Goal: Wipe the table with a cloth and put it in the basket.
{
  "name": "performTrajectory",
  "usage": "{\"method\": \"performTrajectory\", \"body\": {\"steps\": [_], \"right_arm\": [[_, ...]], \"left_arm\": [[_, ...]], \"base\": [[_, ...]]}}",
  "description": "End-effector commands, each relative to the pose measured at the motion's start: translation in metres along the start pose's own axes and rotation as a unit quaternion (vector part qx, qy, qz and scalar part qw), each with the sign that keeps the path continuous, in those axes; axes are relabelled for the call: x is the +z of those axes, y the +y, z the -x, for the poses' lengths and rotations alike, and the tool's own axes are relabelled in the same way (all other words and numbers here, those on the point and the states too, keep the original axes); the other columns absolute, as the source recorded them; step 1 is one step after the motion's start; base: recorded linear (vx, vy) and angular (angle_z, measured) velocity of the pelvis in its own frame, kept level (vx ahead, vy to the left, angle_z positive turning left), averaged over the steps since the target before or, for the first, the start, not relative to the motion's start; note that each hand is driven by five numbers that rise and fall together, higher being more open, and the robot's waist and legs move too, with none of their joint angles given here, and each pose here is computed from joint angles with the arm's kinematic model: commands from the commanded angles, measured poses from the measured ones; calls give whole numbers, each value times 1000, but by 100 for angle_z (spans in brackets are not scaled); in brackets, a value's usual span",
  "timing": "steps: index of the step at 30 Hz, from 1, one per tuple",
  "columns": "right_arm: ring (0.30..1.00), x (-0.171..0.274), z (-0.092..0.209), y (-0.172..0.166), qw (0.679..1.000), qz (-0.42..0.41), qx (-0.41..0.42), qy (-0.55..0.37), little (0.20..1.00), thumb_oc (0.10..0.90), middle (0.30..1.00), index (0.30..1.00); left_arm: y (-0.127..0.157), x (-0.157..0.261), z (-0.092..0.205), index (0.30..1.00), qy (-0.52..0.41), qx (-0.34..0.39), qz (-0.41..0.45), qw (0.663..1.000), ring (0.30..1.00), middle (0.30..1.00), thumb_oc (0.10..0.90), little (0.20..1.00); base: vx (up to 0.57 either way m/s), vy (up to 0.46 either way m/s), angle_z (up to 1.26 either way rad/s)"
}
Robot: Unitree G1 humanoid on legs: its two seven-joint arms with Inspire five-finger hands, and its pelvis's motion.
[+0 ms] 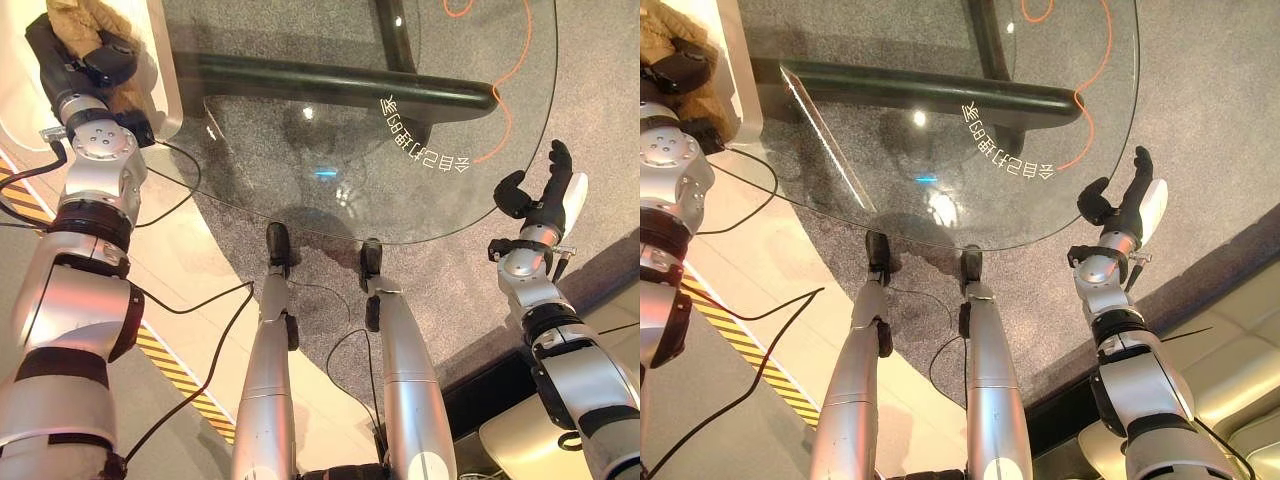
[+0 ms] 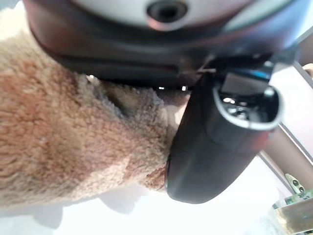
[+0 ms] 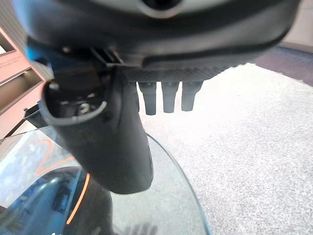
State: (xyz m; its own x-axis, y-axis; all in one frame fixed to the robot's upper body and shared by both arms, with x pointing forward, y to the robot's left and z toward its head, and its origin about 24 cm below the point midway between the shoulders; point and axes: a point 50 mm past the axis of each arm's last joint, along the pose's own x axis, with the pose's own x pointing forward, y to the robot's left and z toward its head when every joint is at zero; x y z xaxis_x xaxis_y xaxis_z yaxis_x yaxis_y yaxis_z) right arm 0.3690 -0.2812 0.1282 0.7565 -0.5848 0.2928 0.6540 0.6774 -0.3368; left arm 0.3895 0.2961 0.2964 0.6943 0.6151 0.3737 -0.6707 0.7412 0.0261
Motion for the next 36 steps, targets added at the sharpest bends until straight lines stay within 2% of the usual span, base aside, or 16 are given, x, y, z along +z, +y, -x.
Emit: {"method": "performTrajectory", "body": {"steps": [1, 13, 21, 25, 31, 36], "right_arm": [[900, -98, 28, -63, 972, 148, -58, 172, 900, 800, 900, 900], [900, -99, 29, -64, 973, 140, -57, 172, 900, 800, 900, 900], [900, -107, 38, -58, 973, 129, -44, 184, 900, 800, 900, 900], [900, -115, 46, -57, 969, 128, -41, 209, 900, 800, 900, 900], [900, -135, 60, -71, 957, 139, -41, 251, 900, 800, 900, 900], [900, -165, 86, -95, 939, 164, -40, 301, 900, 800, 900, 900]], "left_arm": [[32, 44, -17, 900, -71, 59, 14, 996, 900, 900, 800, 900], [36, 46, -16, 900, -82, 79, 27, 993, 900, 900, 800, 900], [40, 51, -14, 900, -113, 91, 44, 988, 900, 900, 800, 900], [40, 53, -12, 900, -136, 73, 58, 986, 900, 900, 800, 900], [50, 53, -13, 900, -140, 62, 70, 986, 900, 900, 800, 900], [66, 40, -16, 900, -125, 52, 54, 989, 900, 900, 800, 900]], "base": [[0, 0, 0], [-8, -1, 0], [-50, -34, -1], [-59, -60, -3], [-49, -39, -6], [58, -22, -6]]}}
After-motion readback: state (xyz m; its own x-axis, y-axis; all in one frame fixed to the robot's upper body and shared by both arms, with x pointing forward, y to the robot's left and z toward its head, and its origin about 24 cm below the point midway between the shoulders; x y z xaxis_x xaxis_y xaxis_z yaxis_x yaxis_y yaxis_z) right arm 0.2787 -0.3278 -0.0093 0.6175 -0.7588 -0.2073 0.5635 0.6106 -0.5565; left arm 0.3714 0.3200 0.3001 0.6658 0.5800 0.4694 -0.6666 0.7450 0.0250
